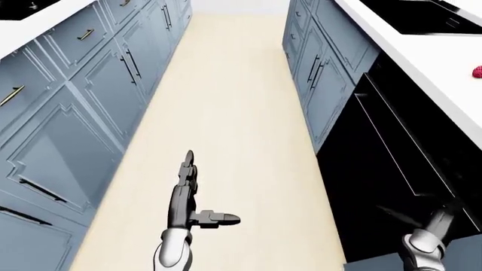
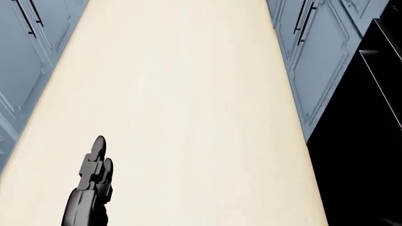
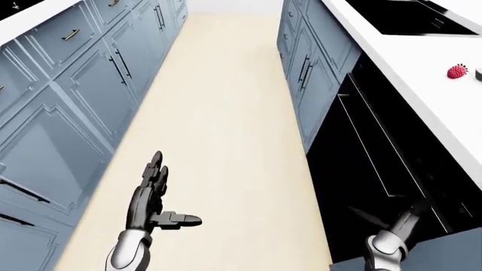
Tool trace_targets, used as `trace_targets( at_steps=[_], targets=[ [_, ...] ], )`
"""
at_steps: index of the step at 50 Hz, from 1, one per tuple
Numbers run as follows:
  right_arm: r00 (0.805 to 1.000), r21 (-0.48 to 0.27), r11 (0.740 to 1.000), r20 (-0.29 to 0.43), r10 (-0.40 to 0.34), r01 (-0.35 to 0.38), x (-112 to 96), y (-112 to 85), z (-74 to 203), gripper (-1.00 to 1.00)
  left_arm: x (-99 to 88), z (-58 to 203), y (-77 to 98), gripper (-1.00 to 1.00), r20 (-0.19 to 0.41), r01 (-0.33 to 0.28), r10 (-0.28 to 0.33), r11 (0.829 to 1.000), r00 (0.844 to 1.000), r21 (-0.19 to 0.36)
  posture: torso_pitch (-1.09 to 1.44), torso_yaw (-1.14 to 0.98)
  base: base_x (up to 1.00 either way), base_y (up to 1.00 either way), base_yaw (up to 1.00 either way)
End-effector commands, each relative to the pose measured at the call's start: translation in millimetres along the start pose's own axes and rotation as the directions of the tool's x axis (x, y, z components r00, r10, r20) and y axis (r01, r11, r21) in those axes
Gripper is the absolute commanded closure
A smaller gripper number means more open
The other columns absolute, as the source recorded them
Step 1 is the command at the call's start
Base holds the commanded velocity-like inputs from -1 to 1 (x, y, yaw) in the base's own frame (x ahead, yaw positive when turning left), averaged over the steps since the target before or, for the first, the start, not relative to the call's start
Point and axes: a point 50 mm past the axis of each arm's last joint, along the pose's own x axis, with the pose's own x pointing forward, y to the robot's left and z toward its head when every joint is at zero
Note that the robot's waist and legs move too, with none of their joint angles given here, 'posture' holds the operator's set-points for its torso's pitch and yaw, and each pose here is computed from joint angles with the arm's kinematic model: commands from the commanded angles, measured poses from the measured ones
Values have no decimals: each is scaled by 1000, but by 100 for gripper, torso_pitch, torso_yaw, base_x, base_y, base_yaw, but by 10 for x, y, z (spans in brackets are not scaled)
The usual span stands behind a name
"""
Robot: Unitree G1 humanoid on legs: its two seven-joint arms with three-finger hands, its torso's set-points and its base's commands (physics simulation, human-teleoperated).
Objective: Close the dishwasher door
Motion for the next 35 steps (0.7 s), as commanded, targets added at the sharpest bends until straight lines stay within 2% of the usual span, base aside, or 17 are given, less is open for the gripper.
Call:
trace_targets(
  at_steps=[1,35],
  targets=[
    [993,44,993,45,-109,107,126,-211,152,-100,18,151,-5,-100,84,2,-2,1000,996,-2,15,0,0,0,0],
    [985,54,986,60,-162,159,247,-484,327,-100,18,157,-5,-100,87,0,0,1000,996,-3,15,0,0,0,0]
  ],
)
